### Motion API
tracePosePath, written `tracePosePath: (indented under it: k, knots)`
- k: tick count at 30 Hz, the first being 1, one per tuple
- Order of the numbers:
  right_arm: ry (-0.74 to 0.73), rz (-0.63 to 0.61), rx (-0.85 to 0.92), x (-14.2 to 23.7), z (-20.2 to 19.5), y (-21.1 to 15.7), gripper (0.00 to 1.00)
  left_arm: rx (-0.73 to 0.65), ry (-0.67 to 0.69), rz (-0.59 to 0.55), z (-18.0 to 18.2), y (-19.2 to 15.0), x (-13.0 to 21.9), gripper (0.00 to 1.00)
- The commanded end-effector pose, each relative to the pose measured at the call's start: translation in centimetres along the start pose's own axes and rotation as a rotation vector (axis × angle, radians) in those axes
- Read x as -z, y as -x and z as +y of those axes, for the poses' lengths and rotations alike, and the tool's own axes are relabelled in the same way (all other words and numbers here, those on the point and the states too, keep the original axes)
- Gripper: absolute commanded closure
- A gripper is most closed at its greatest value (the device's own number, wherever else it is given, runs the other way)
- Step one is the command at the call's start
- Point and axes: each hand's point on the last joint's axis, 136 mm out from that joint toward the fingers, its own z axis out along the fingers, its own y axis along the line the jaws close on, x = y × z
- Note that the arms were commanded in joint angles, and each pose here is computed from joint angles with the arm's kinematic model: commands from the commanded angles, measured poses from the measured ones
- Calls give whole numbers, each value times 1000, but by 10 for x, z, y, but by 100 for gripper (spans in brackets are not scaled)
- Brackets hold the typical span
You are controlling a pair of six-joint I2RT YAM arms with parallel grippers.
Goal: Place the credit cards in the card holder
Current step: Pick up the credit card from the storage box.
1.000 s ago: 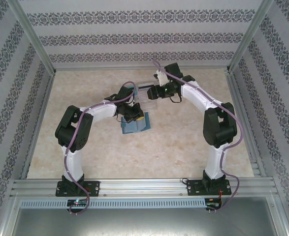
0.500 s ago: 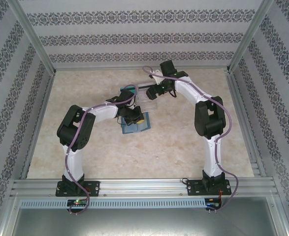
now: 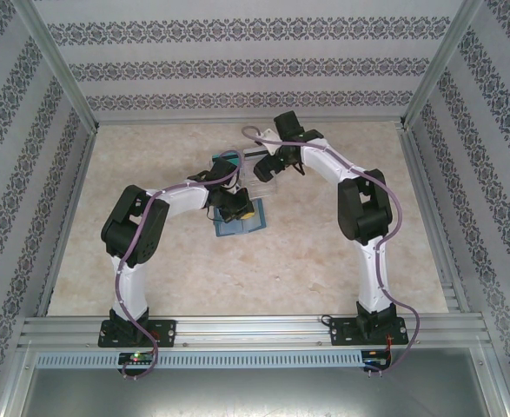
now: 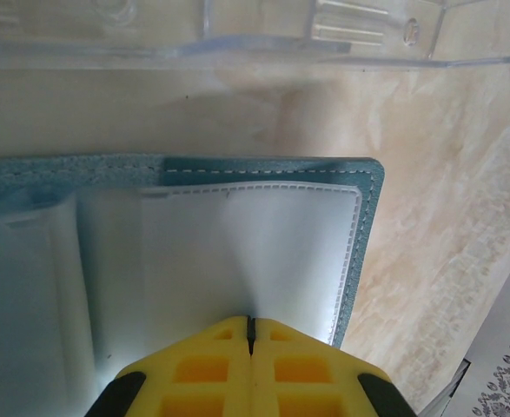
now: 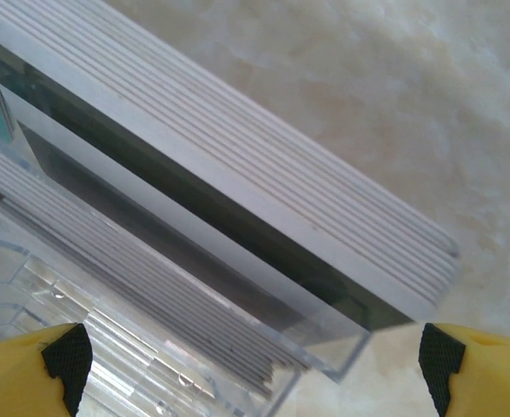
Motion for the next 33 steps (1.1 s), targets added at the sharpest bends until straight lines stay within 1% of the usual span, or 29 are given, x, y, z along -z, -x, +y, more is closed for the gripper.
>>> tracePosePath:
  k: [1,7,20,27,33]
  knots:
    - [-59,-10,23,-7,-7,8,2,-13,5,12,1,-5,-5,100]
    - [-104,-39,-11,-5,-17,19,3,-18,6,13,0,-4,-4,100]
    - [-89,-115,-52,15,-20,34,8,-23,9,11,-1,-3,-3,100]
    - [-62,-120,-63,16,-20,35,19,-22,11,11,0,-4,-3,100]
    - [-49,-125,-68,19,-20,34,27,-23,11,12,0,-4,-4,100]
